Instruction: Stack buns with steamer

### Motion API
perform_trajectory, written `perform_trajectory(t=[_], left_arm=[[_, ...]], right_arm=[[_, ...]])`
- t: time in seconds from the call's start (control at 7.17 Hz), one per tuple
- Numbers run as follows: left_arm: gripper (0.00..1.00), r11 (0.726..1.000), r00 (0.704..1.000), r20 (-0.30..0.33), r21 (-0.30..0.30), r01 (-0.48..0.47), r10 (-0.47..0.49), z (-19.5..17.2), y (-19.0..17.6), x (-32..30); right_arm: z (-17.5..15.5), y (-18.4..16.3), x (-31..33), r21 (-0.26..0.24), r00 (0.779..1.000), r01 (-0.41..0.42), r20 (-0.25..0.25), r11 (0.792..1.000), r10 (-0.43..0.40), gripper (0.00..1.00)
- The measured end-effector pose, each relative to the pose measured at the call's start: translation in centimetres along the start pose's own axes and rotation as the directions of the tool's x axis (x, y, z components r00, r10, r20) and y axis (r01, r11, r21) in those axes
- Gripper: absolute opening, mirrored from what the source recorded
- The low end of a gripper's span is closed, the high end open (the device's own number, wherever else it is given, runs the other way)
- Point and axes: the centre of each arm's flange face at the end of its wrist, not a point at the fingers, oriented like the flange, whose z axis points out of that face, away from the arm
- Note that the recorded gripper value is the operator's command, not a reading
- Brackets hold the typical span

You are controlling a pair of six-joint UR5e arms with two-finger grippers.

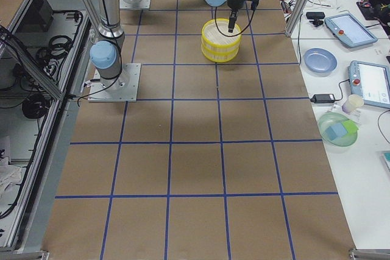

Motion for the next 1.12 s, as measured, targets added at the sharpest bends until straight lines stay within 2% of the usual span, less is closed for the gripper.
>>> perform_trajectory(t=[0.28,0.56,0.84,0.98,1.12], left_arm=[[0.00,0.992,0.985,-0.135,0.044,0.117,-0.110,-2.8,2.0,8.9],[0.00,0.979,0.939,-0.289,0.037,0.202,-0.183,-2.9,3.8,16.6],[0.00,0.976,0.899,-0.390,0.004,0.219,-0.200,-1.6,5.9,23.0],[0.59,0.978,0.886,-0.419,-0.023,0.206,-0.197,-0.9,7.0,25.4],[1.00,0.981,0.884,-0.427,-0.045,0.189,-0.190,0.4,7.8,27.4]], right_arm=[[-6.3,3.5,2.6,0.043,0.996,0.085,0.009,0.995,-0.086,1.00],[-7.3,5.3,2.7,0.063,0.991,0.116,0.056,0.991,-0.120,1.00],[-7.3,5.6,2.0,0.097,0.989,0.127,0.062,0.987,-0.133,1.00],[-7.1,5.7,1.9,0.099,0.989,0.130,0.061,0.987,-0.136,1.00],[-6.7,5.8,1.9,0.097,0.989,0.131,0.062,0.987,-0.137,1.00]])
